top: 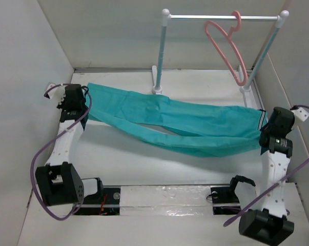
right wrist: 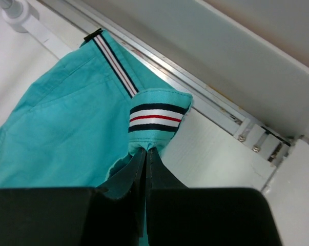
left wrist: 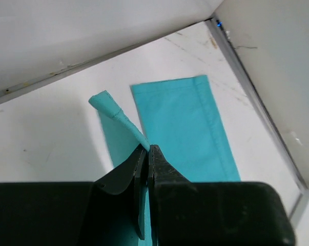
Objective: Place the trousers on the hanger
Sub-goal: Fold the trousers at the center of the board.
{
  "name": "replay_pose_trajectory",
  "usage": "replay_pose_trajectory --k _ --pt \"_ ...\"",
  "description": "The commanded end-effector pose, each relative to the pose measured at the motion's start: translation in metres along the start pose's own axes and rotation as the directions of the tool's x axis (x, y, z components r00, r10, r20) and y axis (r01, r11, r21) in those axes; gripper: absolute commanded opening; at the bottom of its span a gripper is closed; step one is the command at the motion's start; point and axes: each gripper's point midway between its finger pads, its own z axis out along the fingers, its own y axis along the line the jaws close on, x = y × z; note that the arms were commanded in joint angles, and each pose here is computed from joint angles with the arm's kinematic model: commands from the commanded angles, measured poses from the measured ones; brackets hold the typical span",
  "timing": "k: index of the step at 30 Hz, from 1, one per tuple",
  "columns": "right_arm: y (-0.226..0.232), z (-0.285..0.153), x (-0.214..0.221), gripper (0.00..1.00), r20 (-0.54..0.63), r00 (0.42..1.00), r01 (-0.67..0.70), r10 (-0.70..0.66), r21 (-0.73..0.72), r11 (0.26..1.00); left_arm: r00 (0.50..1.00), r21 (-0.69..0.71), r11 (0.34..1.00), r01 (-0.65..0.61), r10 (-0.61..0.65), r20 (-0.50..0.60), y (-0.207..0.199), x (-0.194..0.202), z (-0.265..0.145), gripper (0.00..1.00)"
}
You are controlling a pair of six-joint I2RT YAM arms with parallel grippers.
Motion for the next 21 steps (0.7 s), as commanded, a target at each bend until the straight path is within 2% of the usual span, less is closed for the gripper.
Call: replay_pose_trajectory --k 1,6,11,15,21 --pt "0.035 0.014 -0.045 0.0 0.095 0.991 -0.08 0.09 -0.099 0.992 0.992 0.003 0.998 0.066 -0.066 0.109 -0.023 -0.044 -0.001 0.0" --pt "0.06 0.047 -0.04 0.0 0.029 0.994 -0.097 0.101 -0.115 0.989 0.997 -0.096 0.995 0.0 0.007 0.076 -0.026 -0.026 0.034 0.0" --pt "0.077 0.07 -0.053 0.0 0.037 0.991 -0.12 0.126 -0.129 0.984 0.994 -0.089 0.996 -0.004 0.014 0.109 -0.034 -0.03 0.05 0.0" --pt "0.097 0.099 -0.05 0.0 -0.009 0.991 -0.131 0.131 -0.141 0.981 0.991 -0.087 0.996 -0.02 0.031 0.127 -0.053 -0.04 0.065 0.0" --pt "0.113 0.13 -0.048 0.0 -0.054 0.992 -0.118 0.112 -0.121 0.986 0.987 -0.123 0.989 -0.08 0.096 0.126 -0.066 -0.033 0.095 0.0"
